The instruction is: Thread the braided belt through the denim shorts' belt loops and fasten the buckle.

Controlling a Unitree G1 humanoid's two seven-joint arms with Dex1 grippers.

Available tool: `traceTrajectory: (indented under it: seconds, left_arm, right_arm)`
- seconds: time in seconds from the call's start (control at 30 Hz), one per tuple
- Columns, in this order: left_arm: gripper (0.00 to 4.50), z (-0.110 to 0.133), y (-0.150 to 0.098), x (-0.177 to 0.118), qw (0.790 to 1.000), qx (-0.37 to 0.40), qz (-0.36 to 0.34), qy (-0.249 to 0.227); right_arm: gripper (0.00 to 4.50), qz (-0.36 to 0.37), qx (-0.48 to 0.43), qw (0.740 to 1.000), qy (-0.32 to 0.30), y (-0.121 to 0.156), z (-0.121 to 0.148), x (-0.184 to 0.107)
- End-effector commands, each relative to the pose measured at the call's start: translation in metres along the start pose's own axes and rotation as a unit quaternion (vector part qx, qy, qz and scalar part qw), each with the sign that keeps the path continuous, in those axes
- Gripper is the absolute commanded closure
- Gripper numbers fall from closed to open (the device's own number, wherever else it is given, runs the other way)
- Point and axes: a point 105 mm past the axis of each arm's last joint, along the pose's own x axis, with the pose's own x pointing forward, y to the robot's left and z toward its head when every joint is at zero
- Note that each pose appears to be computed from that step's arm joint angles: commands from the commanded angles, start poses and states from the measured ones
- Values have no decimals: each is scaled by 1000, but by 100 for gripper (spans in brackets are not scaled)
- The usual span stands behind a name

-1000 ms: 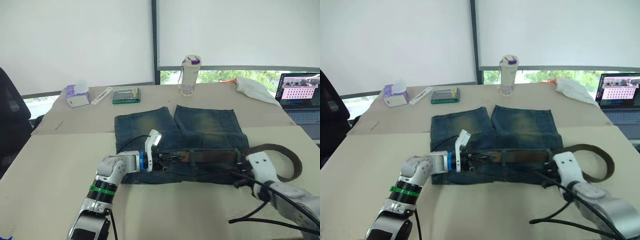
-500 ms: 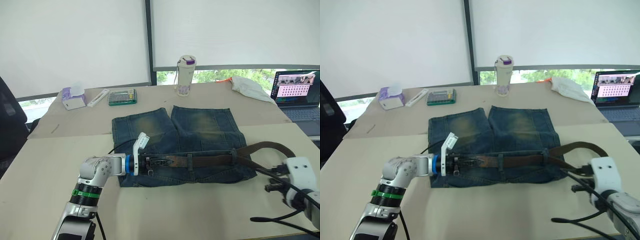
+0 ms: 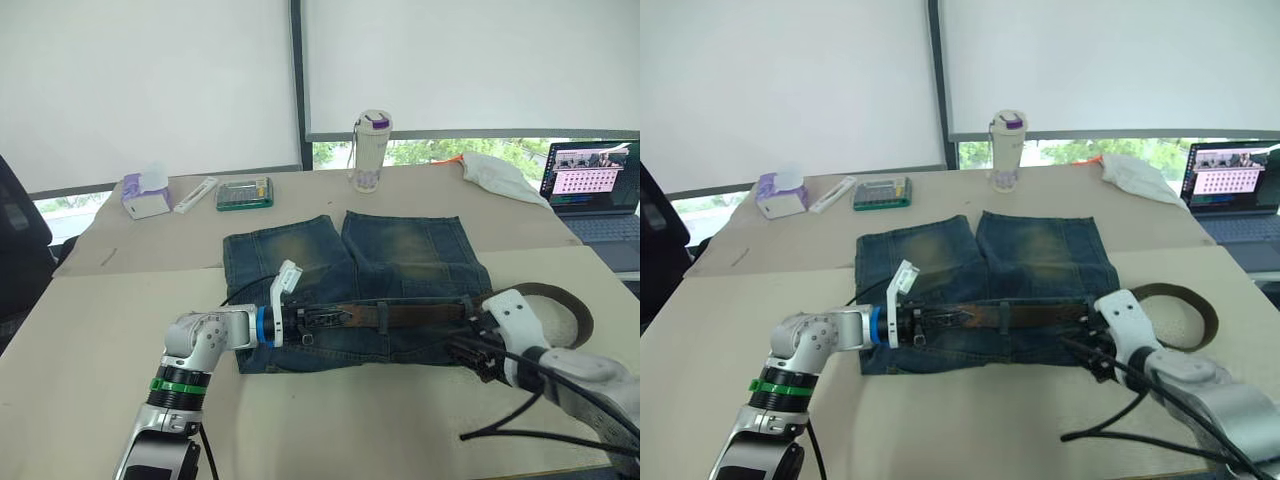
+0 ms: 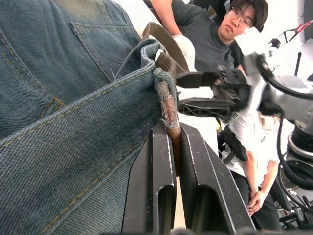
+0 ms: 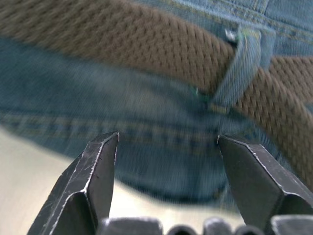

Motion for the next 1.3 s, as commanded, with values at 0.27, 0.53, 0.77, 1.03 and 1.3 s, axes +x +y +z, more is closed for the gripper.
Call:
traceTrajectory:
  seconds: [0.27,0.53,0.77,1.03,1.3]
  left_arm:
    - [450,10,-13,-4,999,33,-9,-20]
    - [450,12,-18,4,999,40,-15,-20]
    - [450,19,-18,-2,999,42,-12,-20]
    - [450,20,-14,-10,999,30,-1,-21]
    - [450,15,-15,-3,1000,7,-12,-26]
  right_arm:
    - [269,15,-41,998,54,-9,-9,18]
    - [448,-62,-44,995,62,-30,-17,5]
    - [448,-166,-44,982,78,-77,-24,-21]
    - [448,-230,-41,969,77,-104,-26,-39]
    - [304,-66,40,995,-67,-45,10,-64]
